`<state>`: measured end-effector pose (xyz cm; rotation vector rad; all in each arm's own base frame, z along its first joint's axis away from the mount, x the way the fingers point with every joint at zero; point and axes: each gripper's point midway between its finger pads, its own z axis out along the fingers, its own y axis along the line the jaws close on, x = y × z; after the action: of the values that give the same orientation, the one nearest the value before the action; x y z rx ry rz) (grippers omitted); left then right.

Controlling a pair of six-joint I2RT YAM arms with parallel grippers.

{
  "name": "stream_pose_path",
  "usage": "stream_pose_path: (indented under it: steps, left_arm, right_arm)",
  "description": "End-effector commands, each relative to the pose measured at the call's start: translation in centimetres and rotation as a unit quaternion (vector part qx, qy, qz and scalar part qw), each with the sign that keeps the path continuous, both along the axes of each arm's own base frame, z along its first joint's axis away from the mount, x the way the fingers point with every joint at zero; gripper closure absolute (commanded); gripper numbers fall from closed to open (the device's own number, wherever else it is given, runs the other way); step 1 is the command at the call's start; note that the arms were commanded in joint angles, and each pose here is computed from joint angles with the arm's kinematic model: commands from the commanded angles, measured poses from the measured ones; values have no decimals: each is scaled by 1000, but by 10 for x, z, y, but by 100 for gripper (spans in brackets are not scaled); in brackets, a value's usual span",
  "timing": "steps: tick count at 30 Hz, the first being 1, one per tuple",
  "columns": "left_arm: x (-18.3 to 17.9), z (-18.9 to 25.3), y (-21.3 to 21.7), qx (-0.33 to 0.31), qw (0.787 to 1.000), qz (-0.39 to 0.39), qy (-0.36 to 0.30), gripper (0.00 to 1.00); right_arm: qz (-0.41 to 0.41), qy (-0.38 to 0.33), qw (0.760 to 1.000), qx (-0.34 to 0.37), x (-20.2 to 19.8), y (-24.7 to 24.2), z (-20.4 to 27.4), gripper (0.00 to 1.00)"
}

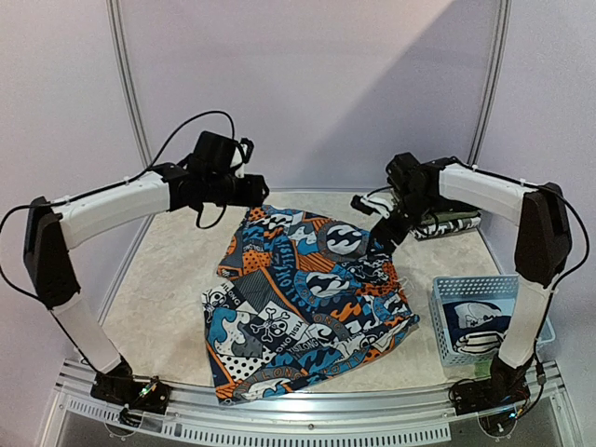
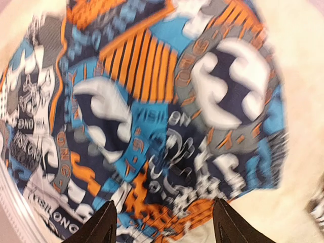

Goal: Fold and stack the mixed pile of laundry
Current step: Smooth out the flattened shorts at the center of the board.

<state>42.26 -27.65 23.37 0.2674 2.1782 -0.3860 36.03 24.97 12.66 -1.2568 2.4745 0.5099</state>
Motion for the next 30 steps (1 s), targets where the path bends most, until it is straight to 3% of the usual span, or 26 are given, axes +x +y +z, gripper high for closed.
stream_pose_path:
  steps: [1, 6, 10, 19, 21, 25, 30]
  left_arm:
    - [50, -43, 5, -25, 998, 43, 38, 40]
    - [73, -94, -2, -45, 993, 48, 97, 42]
    - [71, -136, 4, -54, 987, 59, 140, 44]
    - [53, -209, 54, -42, 966, 118, 228, 45]
    - [50, -216, 64, -30, 962, 127, 238, 45]
    - [40, -228, 74, -22, 955, 132, 263, 45]
    - [36, -224, 85, -7, 956, 135, 259, 45]
  right_arm:
    - [-38, -50, 998, 28, 47, 8, 16, 36]
    - [-68, -1, 996, 54, 74, 25, -10, 43]
    - [-93, 22, 995, 6, 91, 17, -53, 50]
    - [-153, 13, 983, -97, 121, -22, -113, 52]
    - [-151, 24, 982, -111, 120, -24, -122, 47]
    - [-126, 54, 984, -116, 109, -23, -136, 27]
    - [-109, 21, 990, -92, 111, -18, -100, 23]
